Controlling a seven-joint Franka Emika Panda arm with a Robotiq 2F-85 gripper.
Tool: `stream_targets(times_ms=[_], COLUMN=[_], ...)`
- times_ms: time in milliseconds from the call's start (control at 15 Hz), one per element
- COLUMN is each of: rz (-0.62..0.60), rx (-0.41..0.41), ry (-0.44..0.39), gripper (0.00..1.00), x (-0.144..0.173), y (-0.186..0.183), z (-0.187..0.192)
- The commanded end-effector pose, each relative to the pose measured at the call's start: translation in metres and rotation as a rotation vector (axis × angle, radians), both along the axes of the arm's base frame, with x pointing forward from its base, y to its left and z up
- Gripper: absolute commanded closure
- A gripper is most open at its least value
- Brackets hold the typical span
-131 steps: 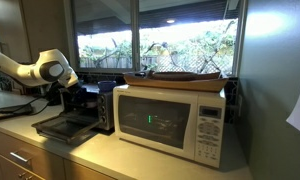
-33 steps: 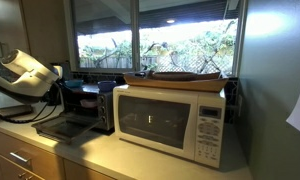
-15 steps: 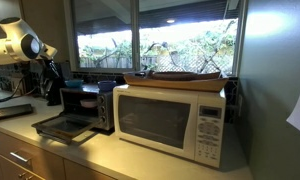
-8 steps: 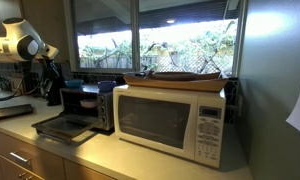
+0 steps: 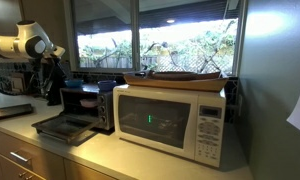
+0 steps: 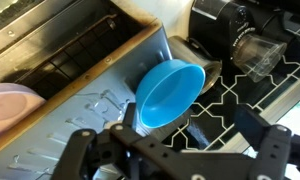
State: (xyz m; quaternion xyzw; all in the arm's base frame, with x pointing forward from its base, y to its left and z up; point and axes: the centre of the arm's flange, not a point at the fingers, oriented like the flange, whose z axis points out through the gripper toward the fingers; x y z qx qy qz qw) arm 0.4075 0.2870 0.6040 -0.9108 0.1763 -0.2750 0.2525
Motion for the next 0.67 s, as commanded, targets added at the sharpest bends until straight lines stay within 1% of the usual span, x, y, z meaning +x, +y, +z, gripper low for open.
stream_targets(times_ms=[0, 67, 133, 267, 533, 600], rz=[-0.014, -0.025, -0.055, -0.078, -0.11, -0.109], rx=[-0.082, -0.094, -0.124, -0.161, -0.213, -0.214], ry=[0.056, 0.07, 0.07, 0.076, 0.085, 0.097], gripper=[0.0, 0.0, 0.0, 0.0, 0.0, 0.04], x=[0.028, 0.033, 0.038, 0.045, 0.052, 0.053], y=[0.014, 0.015, 0.017, 0.018, 0.023, 0.025], z=[-0.001, -0.002, -0.004, -0.007, -0.015, -0.018])
